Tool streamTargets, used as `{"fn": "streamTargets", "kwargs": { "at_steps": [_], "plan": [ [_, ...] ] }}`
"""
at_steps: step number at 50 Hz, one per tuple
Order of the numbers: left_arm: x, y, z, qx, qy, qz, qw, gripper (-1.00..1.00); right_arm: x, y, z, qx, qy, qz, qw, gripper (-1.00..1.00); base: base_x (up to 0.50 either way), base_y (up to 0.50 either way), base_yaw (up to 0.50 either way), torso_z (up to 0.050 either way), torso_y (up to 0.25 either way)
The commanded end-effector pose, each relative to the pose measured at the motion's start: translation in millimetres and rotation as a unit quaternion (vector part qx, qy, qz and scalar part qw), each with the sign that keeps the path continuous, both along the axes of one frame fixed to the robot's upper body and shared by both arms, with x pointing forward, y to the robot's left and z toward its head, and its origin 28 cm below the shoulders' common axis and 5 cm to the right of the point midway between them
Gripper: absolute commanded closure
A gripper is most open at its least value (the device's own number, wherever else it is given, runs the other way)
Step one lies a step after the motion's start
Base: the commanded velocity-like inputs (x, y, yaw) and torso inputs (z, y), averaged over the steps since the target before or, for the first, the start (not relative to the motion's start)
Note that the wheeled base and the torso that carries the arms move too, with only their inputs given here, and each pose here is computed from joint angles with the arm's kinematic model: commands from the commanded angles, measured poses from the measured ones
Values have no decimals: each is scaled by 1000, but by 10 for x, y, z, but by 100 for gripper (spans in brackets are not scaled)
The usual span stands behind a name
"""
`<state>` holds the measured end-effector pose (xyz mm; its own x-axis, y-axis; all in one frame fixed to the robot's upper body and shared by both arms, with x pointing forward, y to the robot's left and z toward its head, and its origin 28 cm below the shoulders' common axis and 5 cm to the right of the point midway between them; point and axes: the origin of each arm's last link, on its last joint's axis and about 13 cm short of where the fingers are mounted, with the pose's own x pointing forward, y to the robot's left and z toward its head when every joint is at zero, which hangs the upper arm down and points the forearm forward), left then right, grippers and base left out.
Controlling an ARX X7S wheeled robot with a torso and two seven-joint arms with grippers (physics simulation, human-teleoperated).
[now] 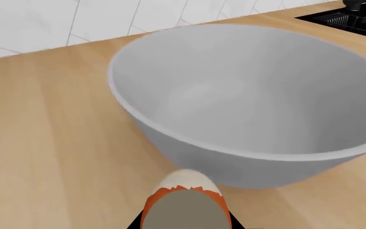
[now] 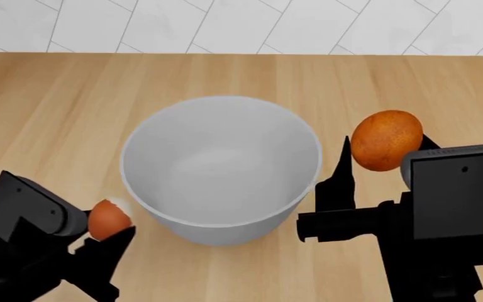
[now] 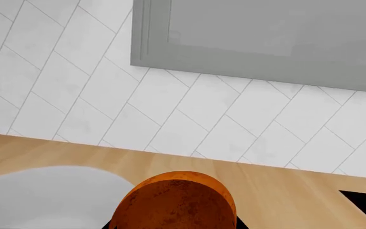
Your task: Place the eggs and milk next to the bowl.
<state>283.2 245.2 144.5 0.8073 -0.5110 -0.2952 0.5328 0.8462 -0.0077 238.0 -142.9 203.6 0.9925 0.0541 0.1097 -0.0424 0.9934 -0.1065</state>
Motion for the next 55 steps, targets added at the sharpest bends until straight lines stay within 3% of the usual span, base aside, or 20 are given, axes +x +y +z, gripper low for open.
{"fn": "streamTargets", "kwargs": {
  "at_steps": [1, 55],
  "plan": [
    [40, -39, -59, -4, 9, -3, 1000, 100, 2, -7, 8, -9, -1, 0, 1000, 100, 0, 0, 0, 0, 0],
    [158, -135, -295, 6, 35, -21, 999, 100, 7, -13, 27, -15, 3, -6, 1000, 100, 0, 0, 0, 0, 0]
  ]
}}
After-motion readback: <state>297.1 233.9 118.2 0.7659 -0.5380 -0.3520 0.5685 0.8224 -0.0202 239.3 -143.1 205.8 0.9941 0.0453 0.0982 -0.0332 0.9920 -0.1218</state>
